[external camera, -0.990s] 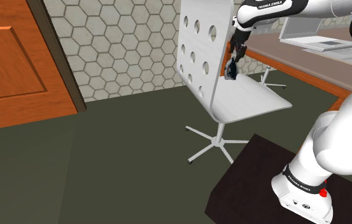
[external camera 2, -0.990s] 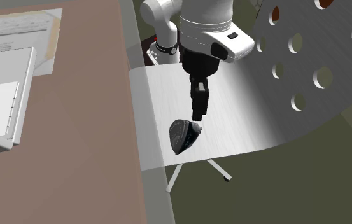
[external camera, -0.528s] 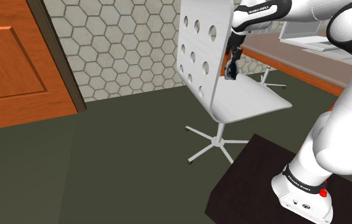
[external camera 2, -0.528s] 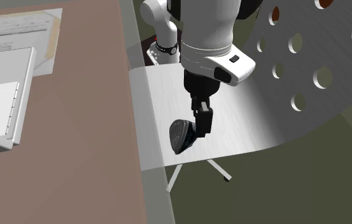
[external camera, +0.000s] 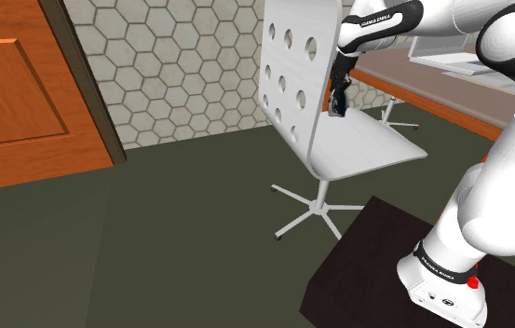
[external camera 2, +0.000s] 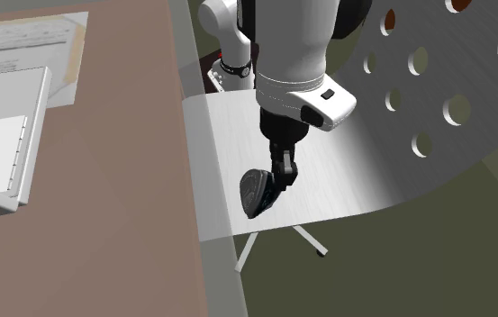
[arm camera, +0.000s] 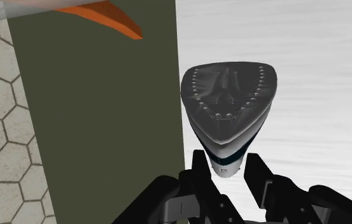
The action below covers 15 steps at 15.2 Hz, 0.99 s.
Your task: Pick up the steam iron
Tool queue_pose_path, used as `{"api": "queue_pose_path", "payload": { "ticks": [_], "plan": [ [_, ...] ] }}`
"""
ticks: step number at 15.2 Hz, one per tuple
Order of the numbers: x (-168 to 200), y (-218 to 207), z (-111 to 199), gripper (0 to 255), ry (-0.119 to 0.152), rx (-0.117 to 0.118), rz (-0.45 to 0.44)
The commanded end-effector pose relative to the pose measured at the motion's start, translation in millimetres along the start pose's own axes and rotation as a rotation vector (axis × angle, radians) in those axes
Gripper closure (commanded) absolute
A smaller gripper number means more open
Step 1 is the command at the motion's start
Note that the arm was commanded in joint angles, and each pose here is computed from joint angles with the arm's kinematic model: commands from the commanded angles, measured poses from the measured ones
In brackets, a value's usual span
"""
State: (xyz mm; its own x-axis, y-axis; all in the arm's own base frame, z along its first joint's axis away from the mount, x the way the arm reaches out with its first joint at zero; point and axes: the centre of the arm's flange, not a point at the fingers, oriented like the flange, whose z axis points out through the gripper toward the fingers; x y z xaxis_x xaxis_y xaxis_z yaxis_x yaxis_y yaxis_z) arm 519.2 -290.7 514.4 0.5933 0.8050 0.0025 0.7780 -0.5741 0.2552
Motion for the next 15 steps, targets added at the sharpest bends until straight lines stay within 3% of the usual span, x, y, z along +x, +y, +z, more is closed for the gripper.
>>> {"api": "queue_pose_path", "payload": {
  "ticks": [1,6,15],
  "plan": [
    [-0.2,-0.2,0.8,255,-0.001,0.001,0.0],
    [-0.6,-0.2,0.7,255,-0.001,0.001,0.0],
    [-0.5,12.0,-45.2,255,-0.001,0.001,0.0]
  ]
}}
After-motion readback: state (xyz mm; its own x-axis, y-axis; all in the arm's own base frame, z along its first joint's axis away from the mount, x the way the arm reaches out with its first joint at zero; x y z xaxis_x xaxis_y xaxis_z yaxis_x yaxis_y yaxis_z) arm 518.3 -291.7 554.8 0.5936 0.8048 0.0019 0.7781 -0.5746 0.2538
